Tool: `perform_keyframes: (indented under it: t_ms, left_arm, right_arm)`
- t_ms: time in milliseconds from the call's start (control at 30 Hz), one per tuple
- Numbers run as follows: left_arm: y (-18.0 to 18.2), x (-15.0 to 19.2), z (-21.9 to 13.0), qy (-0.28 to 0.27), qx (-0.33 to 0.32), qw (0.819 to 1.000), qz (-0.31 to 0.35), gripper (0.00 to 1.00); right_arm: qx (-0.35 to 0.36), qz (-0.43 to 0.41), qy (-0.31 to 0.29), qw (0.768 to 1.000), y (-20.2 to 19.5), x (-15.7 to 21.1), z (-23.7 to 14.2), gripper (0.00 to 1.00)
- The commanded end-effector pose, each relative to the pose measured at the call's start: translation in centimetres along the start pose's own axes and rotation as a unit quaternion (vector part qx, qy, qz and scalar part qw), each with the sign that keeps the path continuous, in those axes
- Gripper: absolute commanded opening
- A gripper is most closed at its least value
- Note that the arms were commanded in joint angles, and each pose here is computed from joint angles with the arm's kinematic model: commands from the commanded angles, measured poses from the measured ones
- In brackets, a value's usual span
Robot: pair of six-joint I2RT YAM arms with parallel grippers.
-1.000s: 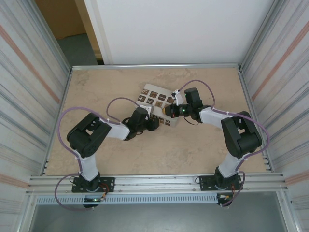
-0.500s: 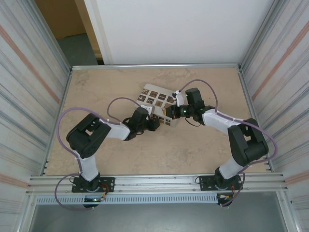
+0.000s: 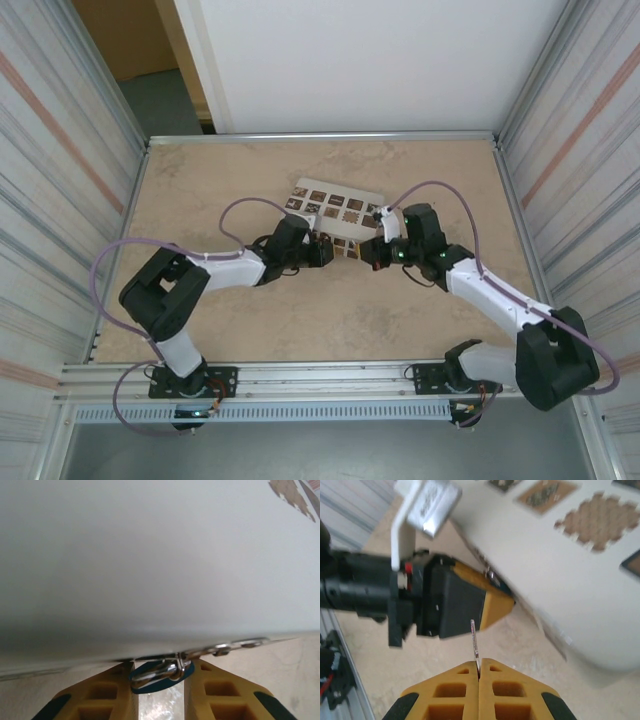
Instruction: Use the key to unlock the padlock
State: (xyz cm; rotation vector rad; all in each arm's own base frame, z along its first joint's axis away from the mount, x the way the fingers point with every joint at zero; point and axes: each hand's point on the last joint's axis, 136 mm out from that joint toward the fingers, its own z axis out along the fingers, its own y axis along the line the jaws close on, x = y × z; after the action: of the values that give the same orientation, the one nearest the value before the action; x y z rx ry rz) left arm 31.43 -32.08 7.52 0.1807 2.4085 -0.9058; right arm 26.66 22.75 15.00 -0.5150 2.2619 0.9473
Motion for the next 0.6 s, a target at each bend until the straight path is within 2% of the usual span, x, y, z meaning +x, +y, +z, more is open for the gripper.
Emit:
perform_keyframes:
  t_ms: [0, 300, 567]
  left_arm:
    - [-2.9, -1.5, -1.5, 0.0, 0.037, 0.999, -0.029, 0.15]
    - [-4.4, -1.9, -2.2, 0.013, 0.053, 0.995, -0.084, 0.08]
    - [-6.0, -2.4, -3.3, 0.023, 0.074, 0.99, -0.116, 0.07]
  right_arm:
    - [0.035, -0.03, 0.016, 0.999, -0.2, 2.4, -0.4, 0.0]
    - [0.081, -0.082, 0.007, 0.993, -0.1, 6.0, -0.2, 0.0]
    - [0.113, -0.127, -0.013, 0.985, -0.2, 6.9, 0.7, 0.0]
